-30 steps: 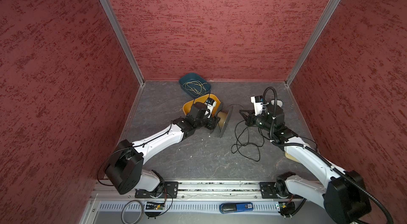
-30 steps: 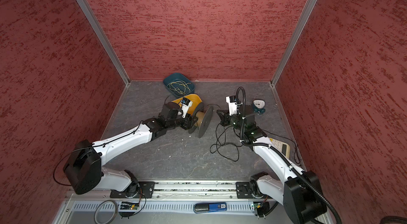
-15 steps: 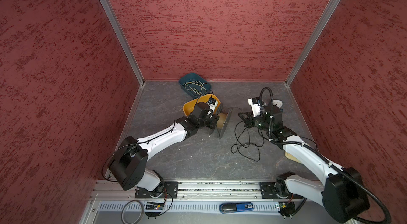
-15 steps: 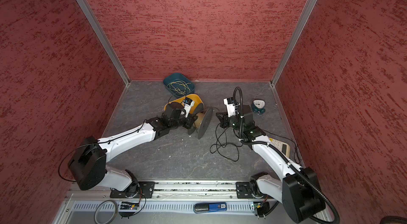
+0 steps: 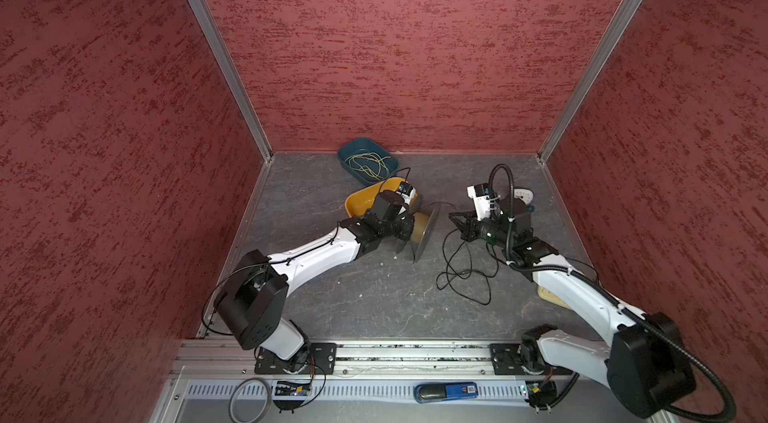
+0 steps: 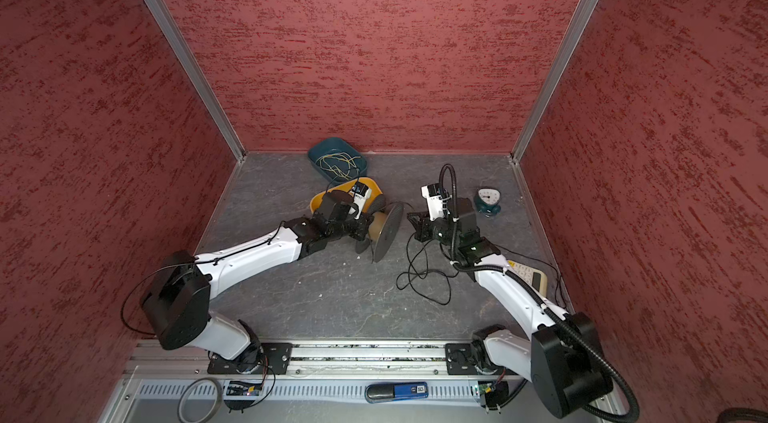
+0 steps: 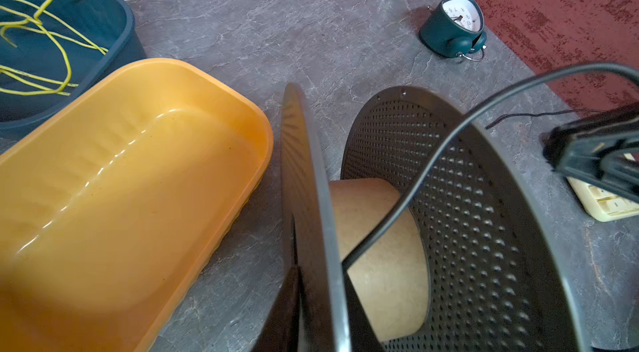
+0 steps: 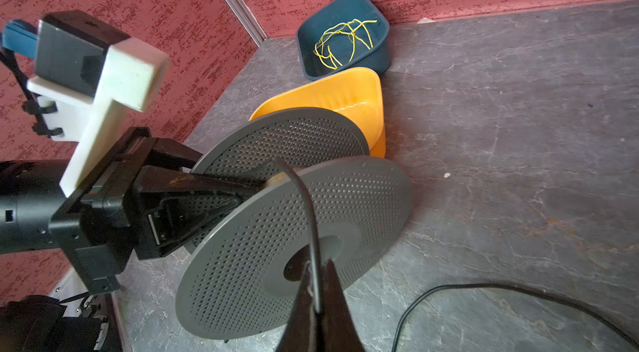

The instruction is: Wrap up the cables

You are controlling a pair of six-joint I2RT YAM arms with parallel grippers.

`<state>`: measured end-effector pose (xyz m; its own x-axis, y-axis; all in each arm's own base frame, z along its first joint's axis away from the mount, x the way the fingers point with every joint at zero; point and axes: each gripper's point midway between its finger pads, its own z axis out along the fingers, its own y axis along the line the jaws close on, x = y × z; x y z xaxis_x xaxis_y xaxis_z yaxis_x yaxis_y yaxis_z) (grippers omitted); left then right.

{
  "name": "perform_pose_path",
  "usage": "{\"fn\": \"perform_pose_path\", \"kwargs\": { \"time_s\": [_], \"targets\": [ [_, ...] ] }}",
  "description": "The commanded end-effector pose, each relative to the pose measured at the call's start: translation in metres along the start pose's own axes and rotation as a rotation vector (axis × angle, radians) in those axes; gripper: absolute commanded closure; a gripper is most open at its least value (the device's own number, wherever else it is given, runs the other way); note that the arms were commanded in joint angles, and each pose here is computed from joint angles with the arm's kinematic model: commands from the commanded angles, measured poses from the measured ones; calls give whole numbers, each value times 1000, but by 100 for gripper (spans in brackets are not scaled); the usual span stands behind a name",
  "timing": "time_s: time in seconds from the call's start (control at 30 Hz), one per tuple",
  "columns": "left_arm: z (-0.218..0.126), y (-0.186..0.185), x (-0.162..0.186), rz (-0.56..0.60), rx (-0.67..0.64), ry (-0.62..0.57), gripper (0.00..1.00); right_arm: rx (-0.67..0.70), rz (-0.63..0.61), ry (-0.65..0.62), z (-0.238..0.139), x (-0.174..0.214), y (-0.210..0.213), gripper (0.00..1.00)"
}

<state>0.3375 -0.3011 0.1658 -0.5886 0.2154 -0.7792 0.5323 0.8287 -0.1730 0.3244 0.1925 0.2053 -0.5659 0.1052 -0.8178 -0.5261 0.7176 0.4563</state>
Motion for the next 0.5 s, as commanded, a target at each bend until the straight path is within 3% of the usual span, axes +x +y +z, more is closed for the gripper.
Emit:
{"fn": "perform_pose_path", "kwargs": {
  "time_s": [0.0,0.3,0.4,0.47],
  "targets": [
    [-1,1,-2,38,-42,10,83,-31,-44,-51,-1,-21,9,100],
    [-8,6,-12,51,-96,9,100,-50,-46,-49,1,-21,12,100],
    [-16,11,-21,68,-127,12,100,-59,-57,-39,1,-22,14,77],
    [-26,15,-31,70,-130,9,100,-42,-63,-46,-1,-26,13,53]
  ]
}}
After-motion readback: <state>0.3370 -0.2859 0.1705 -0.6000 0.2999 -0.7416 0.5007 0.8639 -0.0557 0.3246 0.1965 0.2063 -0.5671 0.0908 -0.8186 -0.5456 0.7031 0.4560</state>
